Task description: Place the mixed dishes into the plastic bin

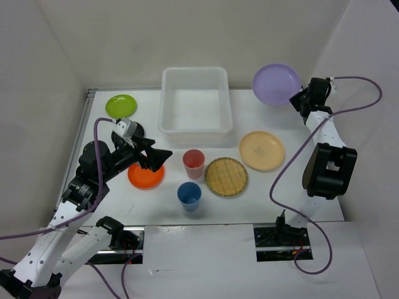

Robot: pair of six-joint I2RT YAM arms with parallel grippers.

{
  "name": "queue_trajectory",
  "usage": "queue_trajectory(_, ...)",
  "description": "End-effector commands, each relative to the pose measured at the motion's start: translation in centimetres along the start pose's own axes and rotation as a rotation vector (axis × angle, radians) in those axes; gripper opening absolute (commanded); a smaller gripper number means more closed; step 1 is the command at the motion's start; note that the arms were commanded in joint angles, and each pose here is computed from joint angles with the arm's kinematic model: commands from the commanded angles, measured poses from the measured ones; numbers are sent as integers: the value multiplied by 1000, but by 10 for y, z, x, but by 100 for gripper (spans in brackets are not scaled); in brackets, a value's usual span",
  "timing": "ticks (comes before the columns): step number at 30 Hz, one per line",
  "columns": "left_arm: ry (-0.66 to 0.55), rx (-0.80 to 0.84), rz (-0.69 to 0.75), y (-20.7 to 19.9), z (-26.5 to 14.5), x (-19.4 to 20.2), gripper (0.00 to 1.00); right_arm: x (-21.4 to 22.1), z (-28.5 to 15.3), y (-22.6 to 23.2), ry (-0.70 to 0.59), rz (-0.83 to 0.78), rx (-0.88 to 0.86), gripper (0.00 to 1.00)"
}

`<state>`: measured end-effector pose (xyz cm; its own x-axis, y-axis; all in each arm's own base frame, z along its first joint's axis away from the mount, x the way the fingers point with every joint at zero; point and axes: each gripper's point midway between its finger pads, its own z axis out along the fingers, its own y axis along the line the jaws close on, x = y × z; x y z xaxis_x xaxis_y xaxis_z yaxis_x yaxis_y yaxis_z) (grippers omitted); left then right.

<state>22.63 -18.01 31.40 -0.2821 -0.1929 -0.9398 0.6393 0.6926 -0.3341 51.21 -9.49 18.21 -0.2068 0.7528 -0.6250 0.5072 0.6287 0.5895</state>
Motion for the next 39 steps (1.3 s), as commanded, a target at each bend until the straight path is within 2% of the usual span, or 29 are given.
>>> queue_trajectory(1, -34, 7, 32, 0, 1, -7, 100, -28, -46, 86, -101, -41, -208, 0)
queue_trajectory(4, -50, -8, 34, 3, 1, -11, 100, -16, -68, 141, -94, -120, -315, 0)
queue_trajectory(5, -37, -2, 22, 3, 4, -8, 100, 3, -71, 171, -76, -143, -350, 0)
queue_trajectory(8, -33, 7, 21, 2, 6, -8, 100, 50, -67, 219, -21, -215, -391, 0)
queue_trajectory(12, -33, 7, 2, 0, 3, -7, 100, 108, -58, 259, 57, -266, -431, 0)
queue_trajectory(14, -36, 8, 3, -1, -1, -6, 100, 116, -59, 281, 58, -272, -459, 0)
queue_trajectory(15, -26, 5, -1, 0, -1, -3, 100, 146, -44, 278, 112, -300, -433, 0)
queue_trajectory(16, -34, 7, 2, -2, -3, -5, 100, 143, -48, 295, 101, -296, -461, 0)
queue_trajectory(18, -34, 8, -7, -3, -6, -5, 100, 177, -22, 291, 140, -338, -408, 0)
queue_trajectory(20, -47, 2, -4, -3, -10, -8, 100, 176, -19, 298, 135, -366, -386, 0)
queue_trajectory(21, -47, 2, -4, -3, -10, -8, 100, 200, 0, 288, 167, -389, -347, 0)
queue_trajectory(24, -58, -4, -10, -4, -15, -10, 100, 202, 9, 301, 150, -400, -345, 0)
queue_trajectory(25, -57, -4, -11, -5, -17, -9, 100, 212, 11, 291, 176, -424, -299, 0)
queue_trajectory(29, -55, -4, -11, -5, -19, -8, 100, 226, 26, 286, 186, -427, -295, 0)
queue_trajectory(30, -55, -4, -11, -5, -19, -8, 100, 214, 21, 292, 147, -416, -299, 0)
queue_trajectory(31, -55, -4, -11, -5, -19, -8, 100, 234, 32, 282, 169, -430, -286, 0)
queue_trajectory(39, -50, -16, -15, -1, -19, -5, 100, 258, 54, 250, 236, -464, -212, 0)
